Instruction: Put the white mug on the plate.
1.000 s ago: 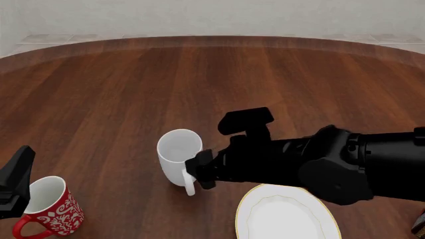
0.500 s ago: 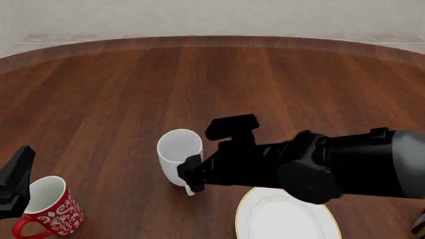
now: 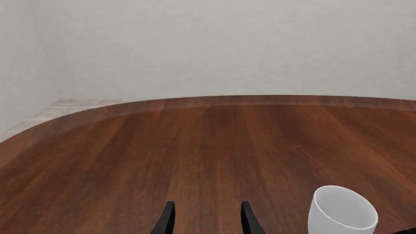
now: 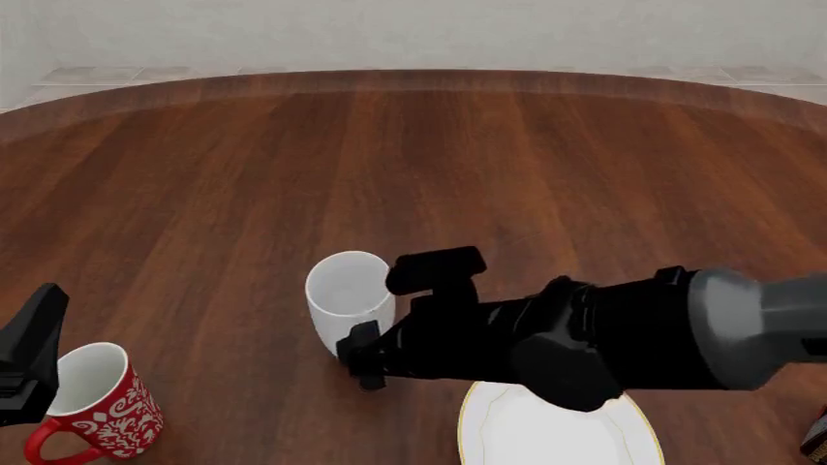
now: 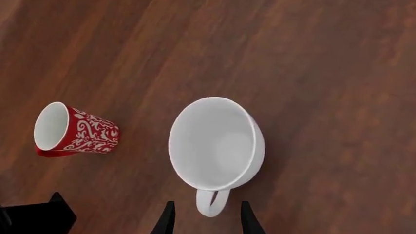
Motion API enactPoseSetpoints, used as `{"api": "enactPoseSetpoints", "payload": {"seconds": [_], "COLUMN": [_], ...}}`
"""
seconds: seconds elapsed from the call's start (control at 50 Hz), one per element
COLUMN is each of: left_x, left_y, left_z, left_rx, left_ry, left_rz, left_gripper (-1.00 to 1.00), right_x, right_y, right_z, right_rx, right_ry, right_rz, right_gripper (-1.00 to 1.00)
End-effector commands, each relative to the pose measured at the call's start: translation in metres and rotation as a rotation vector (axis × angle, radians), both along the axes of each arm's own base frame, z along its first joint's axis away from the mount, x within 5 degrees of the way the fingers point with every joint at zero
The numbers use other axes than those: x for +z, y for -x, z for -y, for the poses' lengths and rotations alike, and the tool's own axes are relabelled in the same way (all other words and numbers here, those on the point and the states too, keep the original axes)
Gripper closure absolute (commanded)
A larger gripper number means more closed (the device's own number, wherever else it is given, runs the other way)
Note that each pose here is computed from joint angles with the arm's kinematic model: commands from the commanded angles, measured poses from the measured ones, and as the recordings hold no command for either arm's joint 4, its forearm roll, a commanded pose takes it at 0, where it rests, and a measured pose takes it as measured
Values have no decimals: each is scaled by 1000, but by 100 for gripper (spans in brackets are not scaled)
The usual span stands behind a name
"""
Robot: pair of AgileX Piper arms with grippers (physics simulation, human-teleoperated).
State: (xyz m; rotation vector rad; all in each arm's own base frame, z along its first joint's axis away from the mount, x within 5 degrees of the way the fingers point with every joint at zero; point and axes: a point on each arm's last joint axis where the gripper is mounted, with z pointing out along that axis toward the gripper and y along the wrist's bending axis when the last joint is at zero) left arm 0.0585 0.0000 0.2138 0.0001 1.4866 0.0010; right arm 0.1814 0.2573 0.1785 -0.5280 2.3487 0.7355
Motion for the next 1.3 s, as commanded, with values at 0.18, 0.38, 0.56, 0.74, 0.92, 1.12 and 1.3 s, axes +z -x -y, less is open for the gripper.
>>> {"api": "enactPoseSetpoints", "payload": {"seconds": [0.18,0.38,0.56,0.74,0.92,1.12,1.3], "left_x": [0,0,0,0,0,0,0], "left_y": [1,1,1,1,1,1,1], "left_z": [0,0,0,0,0,0,0], "left_rx": [0,0,0,0,0,0,0], "left_ry": [-1,-1,-1,-1,-1,-1,-1], "left_rz": [1,1,1,1,1,1,1], "left_gripper": [-100,-100,-100,-100,-100,-100,-100], "right_x": [-18,-23,-30,-39,-44,-46,-44], "right_y": [-1,2,1,3,4,4,3], "right_z": [-7,-10,-11,-14,-16,-17,-17], "right_rx": [-12,-7,-14,-14,-13,-13,-12], "right_ry": [2,0,-1,2,0,1,1], "right_rz": [-29,-40,-50,-62,-69,-70,-65], "right_gripper": [-100,-100,-100,-100,-100,-100,100]}}
